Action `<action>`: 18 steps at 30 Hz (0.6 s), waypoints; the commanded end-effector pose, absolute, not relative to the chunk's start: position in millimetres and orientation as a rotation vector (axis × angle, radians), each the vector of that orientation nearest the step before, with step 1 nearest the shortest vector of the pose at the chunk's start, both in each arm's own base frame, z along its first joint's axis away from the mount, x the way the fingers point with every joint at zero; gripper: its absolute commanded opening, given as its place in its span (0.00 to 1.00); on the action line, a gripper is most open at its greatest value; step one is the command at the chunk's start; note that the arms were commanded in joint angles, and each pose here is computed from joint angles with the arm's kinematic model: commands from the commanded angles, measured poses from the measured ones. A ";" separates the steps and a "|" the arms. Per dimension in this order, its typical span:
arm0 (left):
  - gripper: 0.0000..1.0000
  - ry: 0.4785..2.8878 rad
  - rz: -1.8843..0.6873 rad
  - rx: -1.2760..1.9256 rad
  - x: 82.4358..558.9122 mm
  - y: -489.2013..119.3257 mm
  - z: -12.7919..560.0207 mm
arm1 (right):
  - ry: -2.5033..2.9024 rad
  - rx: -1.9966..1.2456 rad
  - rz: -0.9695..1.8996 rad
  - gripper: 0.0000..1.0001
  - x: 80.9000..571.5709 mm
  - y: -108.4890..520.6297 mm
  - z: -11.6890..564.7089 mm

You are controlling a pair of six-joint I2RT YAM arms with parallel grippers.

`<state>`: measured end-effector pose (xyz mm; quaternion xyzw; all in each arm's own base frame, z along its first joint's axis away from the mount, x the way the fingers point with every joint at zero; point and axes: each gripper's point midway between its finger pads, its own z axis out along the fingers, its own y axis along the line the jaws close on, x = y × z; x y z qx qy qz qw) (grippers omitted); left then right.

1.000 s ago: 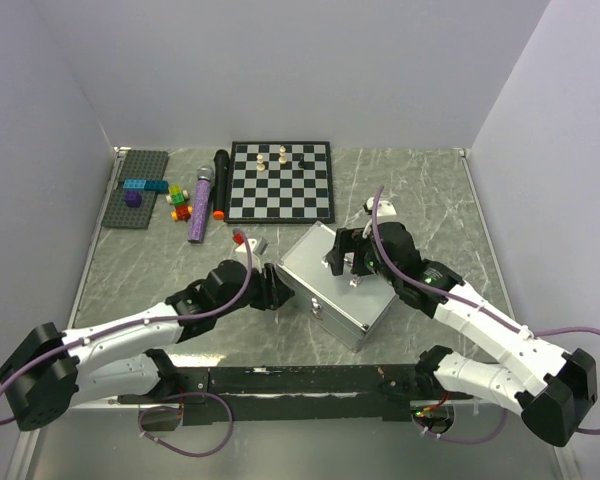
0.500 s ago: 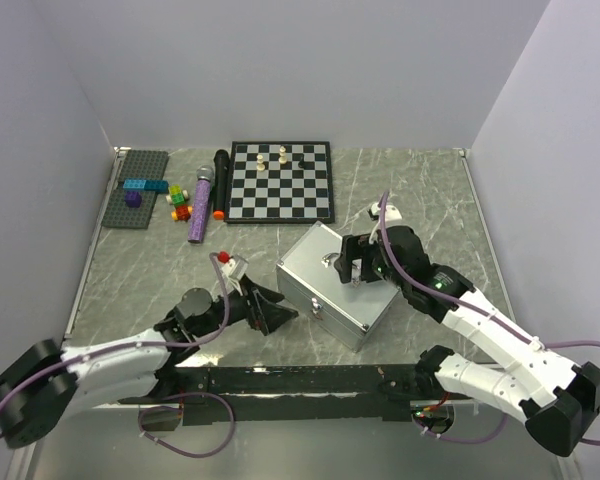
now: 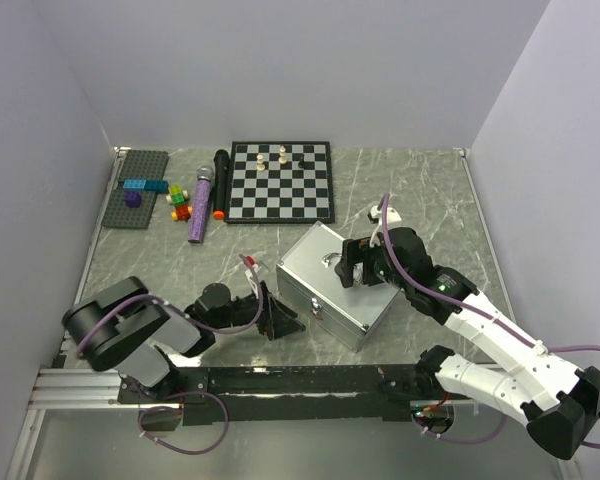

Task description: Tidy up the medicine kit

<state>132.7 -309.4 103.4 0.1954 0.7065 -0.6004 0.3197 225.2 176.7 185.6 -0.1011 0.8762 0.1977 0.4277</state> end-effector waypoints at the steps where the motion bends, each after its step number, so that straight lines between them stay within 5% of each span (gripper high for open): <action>1: 0.81 1.367 -1.715 0.613 129.5 -318.7 186.5 | 2.212 -0.277 0.501 1.00 219.5 176.1 183.6; 18: 0.80 1.171 -1.679 0.584 136.3 -325.4 229.5 | 2.220 -0.294 0.487 1.00 222.8 178.6 183.0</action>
